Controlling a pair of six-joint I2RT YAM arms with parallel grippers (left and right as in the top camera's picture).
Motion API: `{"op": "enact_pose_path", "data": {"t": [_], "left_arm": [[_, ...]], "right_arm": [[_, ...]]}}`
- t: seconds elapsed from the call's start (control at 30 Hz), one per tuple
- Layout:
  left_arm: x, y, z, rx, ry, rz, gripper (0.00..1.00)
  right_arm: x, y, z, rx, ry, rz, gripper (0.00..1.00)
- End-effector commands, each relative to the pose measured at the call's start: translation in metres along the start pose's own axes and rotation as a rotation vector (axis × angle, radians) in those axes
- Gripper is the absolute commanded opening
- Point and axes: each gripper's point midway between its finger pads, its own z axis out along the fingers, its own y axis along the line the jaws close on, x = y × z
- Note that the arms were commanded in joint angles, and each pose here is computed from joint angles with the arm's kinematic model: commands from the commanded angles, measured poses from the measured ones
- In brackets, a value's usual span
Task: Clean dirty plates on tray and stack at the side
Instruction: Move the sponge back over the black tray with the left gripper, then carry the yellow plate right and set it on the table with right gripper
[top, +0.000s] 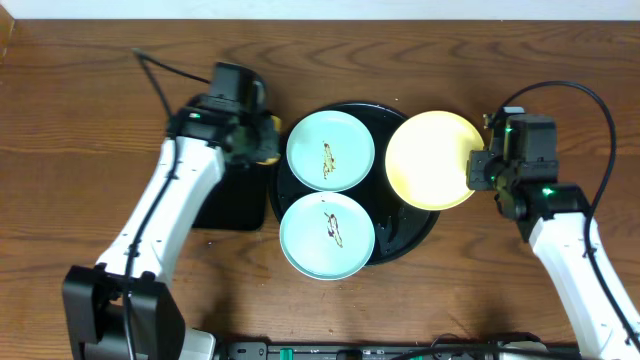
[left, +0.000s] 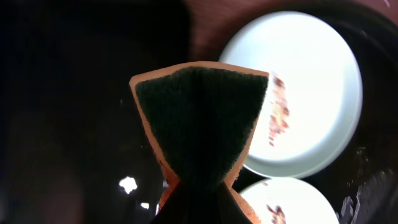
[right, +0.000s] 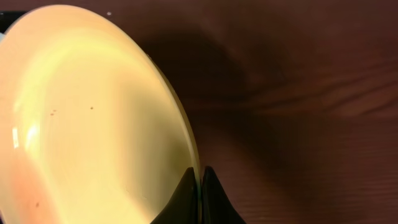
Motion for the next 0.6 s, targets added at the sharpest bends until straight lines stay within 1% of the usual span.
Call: {"op": "enact_pose_path", "data": {"t": [0.0,0.1,0.3,0.43,0.57], "left_arm": [[-0.006,0.026,-0.009,-0.033,-0.021,-0.066,0.08],[-0.008,0.04,-0.011,-0.049,-0.021,-0.103,0.08],[-0.01,0.055,-0.013,-0.064,-0.024,-0.139,0.08],[-0.01,0.056,-0.013,-0.065,-0.024,-0.141,0.08],[-0.01,0.056,-0.013,-0.065,-0.023,-0.141,0.08]], "right_arm": [[-0.011,-0.012,-0.011,0.18,-0.057,-0.098,0.01],[-0.018,-0.002,-0.016,0.232,-0.094,-0.17,0.01],[-0.033,0.015,-0.037,0.42,-0.196,-0.288,0.01],[-0.041,0.037,-0.05,0.455,-0.251,-0.411,0.01],[-0.045,0.044,-0.06,0.512,-0.279,-0.481,0.01]]}}
